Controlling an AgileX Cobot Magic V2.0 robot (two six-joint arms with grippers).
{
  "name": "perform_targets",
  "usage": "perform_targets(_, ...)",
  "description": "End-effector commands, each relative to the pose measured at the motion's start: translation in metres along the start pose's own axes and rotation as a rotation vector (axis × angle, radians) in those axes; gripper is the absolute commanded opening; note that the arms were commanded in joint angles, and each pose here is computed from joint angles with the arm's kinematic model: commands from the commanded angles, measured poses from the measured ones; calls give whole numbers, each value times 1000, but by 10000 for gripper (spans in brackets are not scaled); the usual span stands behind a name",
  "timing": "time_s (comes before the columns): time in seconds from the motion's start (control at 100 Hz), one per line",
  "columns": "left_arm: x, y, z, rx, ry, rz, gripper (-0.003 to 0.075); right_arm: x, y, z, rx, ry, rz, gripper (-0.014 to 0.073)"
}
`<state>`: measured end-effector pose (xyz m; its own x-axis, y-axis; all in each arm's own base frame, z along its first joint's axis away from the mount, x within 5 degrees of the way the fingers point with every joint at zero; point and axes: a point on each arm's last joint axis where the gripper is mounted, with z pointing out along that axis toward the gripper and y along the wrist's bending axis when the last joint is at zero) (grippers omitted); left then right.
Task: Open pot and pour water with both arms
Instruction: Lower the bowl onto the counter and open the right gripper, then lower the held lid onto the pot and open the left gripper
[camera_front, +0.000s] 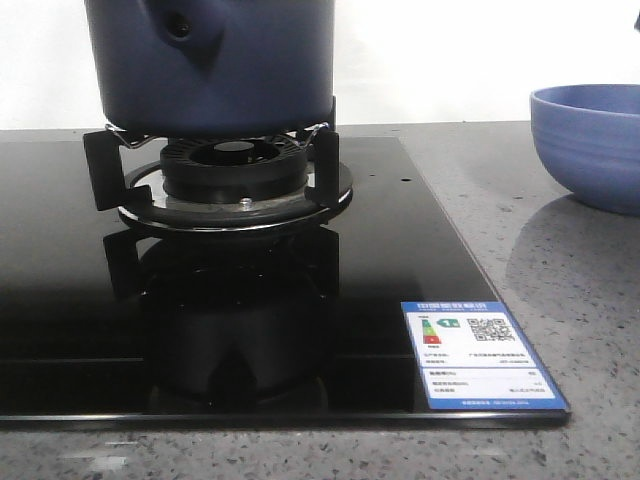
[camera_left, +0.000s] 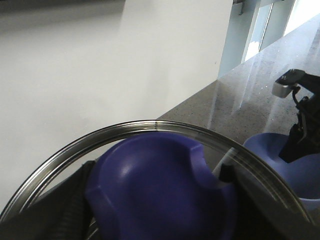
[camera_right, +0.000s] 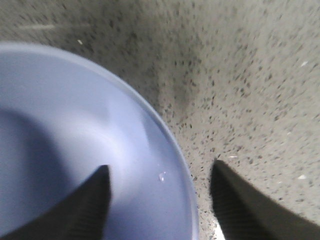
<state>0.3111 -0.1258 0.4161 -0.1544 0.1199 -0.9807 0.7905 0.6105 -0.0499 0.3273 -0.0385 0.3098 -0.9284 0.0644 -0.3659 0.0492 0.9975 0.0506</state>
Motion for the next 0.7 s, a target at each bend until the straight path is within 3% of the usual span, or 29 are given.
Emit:
perform_targets(0.0,-23,-11,-9,22,-92,-6,386,-8,1,-42,15,-131,-10,473)
perform_targets(0.32,-4,-3,9,94,-18,-40,386,-13,6,-108,27,-323,-26,473)
perform_targets(0.69,13,0,19,135,81,0,386,-11,7,-115,28,-342,-27,473)
